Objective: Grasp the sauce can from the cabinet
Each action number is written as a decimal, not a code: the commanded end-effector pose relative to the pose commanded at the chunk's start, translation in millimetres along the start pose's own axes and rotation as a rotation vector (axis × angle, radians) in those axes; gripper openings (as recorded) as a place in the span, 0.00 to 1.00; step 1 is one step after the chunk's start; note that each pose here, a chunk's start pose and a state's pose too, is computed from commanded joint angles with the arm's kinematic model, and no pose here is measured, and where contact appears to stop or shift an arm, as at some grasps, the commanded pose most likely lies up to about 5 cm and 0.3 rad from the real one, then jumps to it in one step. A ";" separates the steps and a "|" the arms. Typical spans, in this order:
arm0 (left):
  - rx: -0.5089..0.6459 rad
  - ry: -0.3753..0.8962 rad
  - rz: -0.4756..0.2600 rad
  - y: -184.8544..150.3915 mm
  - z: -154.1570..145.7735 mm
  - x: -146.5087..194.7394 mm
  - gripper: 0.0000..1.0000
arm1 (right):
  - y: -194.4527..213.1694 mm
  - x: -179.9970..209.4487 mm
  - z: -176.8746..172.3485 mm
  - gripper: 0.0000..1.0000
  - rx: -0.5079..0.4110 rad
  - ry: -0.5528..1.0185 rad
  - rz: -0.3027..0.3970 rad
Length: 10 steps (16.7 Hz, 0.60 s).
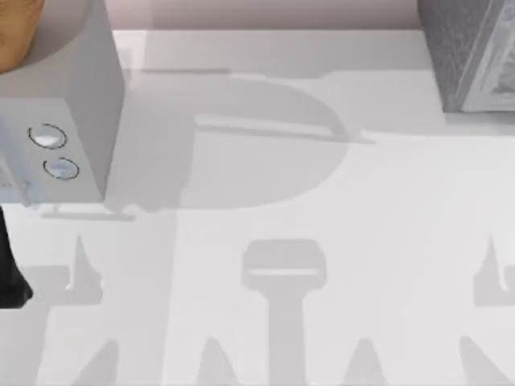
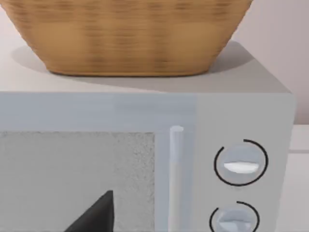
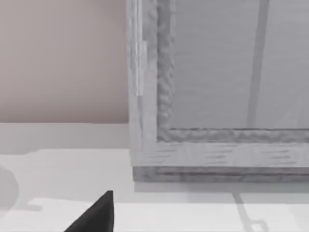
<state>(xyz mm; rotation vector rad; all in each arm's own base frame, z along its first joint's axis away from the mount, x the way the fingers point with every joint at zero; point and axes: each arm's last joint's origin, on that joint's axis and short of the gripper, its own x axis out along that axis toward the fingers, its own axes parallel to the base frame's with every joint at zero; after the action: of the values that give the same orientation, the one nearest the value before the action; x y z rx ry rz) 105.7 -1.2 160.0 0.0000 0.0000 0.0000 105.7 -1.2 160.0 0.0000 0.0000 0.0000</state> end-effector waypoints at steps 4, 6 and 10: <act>0.000 0.000 0.000 0.0 0.0 0.0 1.00 | 0.4 -0.3 8.2 1.00 0.000 -0.001 0.001; 0.000 0.000 0.000 0.0 0.0 0.0 1.00 | 1.5 -0.3 27.3 1.00 0.001 -0.003 0.004; 0.000 0.000 0.000 0.0 0.0 0.0 1.00 | 5.3 5.0 96.9 1.00 0.001 -0.008 0.015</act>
<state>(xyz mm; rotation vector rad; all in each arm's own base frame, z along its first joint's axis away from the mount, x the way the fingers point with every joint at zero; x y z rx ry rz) 105.7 -1.2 160.0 0.0000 0.0000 0.0000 110.7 4.1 256.9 0.0007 -0.0075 0.0152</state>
